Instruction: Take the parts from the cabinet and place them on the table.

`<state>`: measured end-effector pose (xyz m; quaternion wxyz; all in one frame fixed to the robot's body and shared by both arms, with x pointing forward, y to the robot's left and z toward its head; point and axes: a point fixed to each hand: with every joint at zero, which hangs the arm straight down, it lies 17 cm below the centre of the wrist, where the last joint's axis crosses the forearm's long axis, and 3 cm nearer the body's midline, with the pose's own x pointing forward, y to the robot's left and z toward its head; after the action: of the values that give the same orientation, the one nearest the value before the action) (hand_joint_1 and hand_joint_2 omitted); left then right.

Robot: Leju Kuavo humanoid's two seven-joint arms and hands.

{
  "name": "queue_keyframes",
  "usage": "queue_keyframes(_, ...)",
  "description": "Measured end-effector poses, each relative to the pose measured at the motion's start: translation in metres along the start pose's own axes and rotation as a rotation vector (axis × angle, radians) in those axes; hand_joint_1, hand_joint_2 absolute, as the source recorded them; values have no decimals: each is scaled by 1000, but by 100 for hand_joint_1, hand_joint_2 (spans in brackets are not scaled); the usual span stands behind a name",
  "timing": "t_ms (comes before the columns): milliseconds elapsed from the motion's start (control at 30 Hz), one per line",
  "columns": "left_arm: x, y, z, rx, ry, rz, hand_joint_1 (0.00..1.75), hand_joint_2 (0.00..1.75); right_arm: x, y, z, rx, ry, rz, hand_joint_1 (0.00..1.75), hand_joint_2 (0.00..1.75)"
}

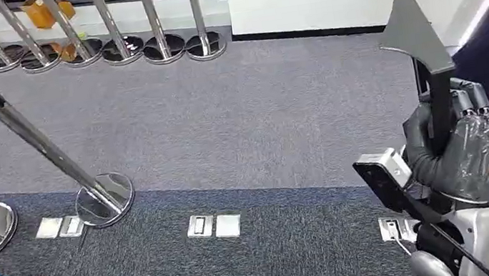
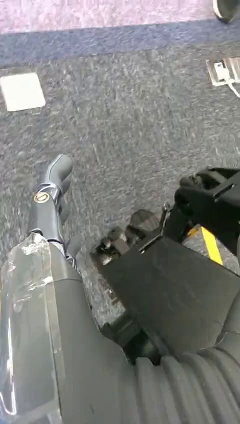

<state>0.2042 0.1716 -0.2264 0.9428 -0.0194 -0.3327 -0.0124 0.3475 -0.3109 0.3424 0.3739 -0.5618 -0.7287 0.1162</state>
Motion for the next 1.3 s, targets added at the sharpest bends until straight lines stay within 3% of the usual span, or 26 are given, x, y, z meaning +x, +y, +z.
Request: queue_keyframes(1300,-9,1,4,-12,10,7,0,175,-7,-4,3,-6,27,9,175,175)
